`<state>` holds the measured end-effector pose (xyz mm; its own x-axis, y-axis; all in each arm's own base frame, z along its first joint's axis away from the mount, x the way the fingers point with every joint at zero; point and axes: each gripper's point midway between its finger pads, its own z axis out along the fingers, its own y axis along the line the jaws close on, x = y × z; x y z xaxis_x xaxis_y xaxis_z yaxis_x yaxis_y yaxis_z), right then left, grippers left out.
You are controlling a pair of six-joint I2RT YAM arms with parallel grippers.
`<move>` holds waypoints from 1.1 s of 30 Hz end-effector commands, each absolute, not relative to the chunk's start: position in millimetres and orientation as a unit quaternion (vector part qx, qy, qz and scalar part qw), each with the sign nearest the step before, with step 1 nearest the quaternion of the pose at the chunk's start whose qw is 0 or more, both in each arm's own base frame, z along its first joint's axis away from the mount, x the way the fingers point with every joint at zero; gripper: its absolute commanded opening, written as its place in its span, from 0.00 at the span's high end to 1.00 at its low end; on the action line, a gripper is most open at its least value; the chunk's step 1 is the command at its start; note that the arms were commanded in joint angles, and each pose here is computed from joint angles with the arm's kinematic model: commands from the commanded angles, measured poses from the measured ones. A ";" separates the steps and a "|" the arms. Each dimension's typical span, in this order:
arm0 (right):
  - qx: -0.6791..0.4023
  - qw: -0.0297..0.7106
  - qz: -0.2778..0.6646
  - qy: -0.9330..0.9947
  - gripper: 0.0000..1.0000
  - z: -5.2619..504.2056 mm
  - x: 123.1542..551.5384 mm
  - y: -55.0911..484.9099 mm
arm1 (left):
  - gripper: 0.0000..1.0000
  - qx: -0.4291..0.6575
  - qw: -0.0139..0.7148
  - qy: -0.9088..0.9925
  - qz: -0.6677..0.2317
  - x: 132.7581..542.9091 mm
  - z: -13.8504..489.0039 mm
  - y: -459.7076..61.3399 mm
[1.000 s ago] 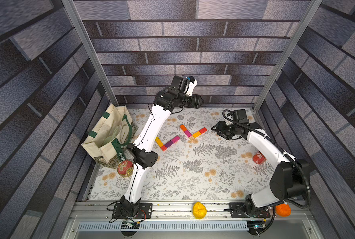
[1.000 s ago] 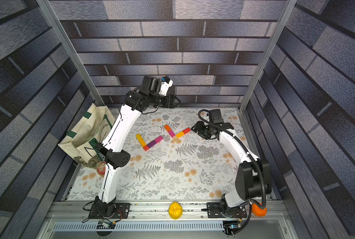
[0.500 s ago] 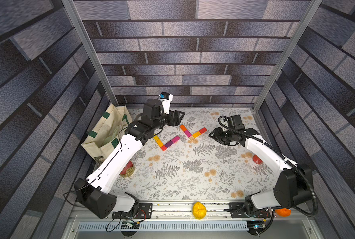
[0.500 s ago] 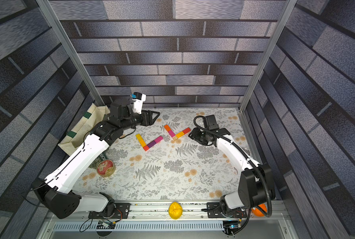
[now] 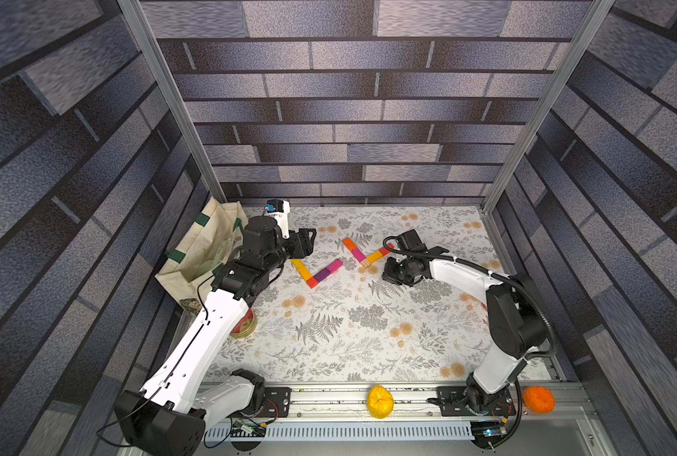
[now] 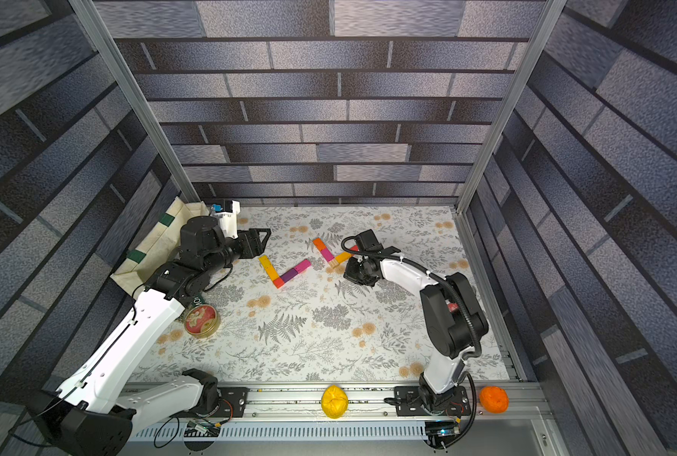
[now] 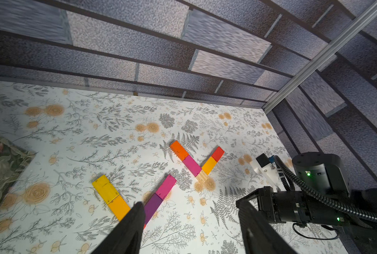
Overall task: Assemble the letter v with building blocks
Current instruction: Reset both arms
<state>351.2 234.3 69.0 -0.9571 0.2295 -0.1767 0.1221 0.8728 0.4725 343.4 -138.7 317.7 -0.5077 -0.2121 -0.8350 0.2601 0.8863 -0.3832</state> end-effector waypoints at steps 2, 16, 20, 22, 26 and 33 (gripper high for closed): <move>0.093 0.131 0.235 0.959 1.00 66.2 377.8 247.6 | 0.30 -0.020 0.479 0.846 -0.232 340.0 300.5 -123.5; 0.123 0.110 0.233 0.958 1.00 26.9 415.5 269.4 | 0.29 -0.076 0.452 0.852 -0.252 350.1 272.3 -108.7; 0.125 0.110 0.232 0.958 1.00 24.5 419.3 270.7 | 0.29 -0.078 0.446 0.855 -0.254 351.5 267.8 -108.4; 0.125 0.107 0.232 0.959 1.00 22.2 420.1 272.2 | 0.28 -0.080 0.443 0.856 -0.256 352.2 266.0 -108.2; 0.127 0.103 0.235 0.958 1.00 19.7 422.0 274.6 | 0.28 -0.079 0.440 0.856 -0.260 352.2 265.4 -108.9; 0.131 0.102 0.241 0.956 1.00 18.2 425.2 277.8 | 0.27 -0.083 0.438 0.857 -0.259 351.5 262.9 -106.9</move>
